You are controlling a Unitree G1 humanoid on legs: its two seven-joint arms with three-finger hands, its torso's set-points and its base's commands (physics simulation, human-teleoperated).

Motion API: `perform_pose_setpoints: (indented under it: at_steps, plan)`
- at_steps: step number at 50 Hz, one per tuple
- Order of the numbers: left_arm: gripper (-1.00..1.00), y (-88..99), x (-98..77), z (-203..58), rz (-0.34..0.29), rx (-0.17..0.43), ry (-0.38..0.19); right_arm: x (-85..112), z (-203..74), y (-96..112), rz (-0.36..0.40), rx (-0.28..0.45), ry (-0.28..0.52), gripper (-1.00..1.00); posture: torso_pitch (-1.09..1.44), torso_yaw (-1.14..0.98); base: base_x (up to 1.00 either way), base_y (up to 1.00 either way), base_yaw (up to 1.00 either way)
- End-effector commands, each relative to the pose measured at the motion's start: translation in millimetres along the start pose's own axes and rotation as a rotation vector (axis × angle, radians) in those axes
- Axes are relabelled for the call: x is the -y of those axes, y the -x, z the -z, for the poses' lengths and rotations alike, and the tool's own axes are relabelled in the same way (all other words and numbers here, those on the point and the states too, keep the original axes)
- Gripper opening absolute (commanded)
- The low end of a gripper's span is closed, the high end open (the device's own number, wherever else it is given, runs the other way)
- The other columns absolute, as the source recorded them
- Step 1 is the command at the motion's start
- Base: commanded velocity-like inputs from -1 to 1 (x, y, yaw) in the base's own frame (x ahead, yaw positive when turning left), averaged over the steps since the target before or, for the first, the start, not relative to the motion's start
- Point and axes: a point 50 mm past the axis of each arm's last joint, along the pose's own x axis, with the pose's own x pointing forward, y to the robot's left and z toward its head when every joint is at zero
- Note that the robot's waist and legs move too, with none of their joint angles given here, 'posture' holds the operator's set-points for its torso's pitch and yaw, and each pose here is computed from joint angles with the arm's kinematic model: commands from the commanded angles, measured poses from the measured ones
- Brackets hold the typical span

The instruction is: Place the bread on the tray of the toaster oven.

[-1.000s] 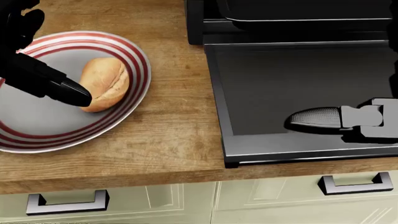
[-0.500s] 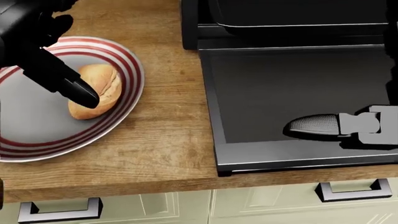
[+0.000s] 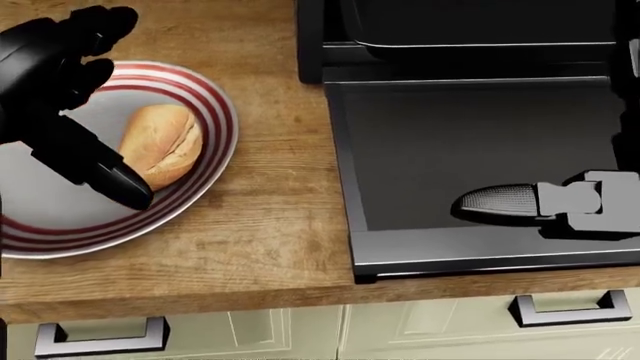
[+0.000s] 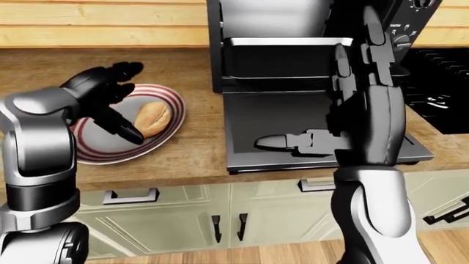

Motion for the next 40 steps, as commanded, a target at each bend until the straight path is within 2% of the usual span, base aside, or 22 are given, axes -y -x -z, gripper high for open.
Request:
perform_pose_setpoints:
  at_steps: [1,10,11,21,40]
  plan:
    - [1.00,6.7,-6.9,-14,-0.044,0.059,-0.033,-0.3,-11,1,-0.003,0.071,0.003,1.00,0.00,0.00,0.00,0.00,0.00]
    - [1.00,0.9,-7.5,-12,-0.040,0.056,-0.033,0.7,-11,0,-0.002,0.073,0.006,1.00,0.00,0.00,0.00,0.00,0.00]
    - [0.91,0.2,-6.5,-12,-0.036,0.057,-0.032,0.4,-11,0,-0.002,0.073,0.003,1.00,0.00,0.00,0.00,0.00,0.00]
    - [0.83,-7.4,-0.8,-11,-0.015,0.057,-0.034,1.1,-13,0,-0.005,0.074,0.005,1.00,0.00,0.00,0.00,0.00,0.00]
    - [0.52,-11.3,3.0,-12,0.002,0.053,-0.045,3.7,-13,5,0.007,0.077,0.002,1.00,0.00,0.00,0.00,0.00,0.00]
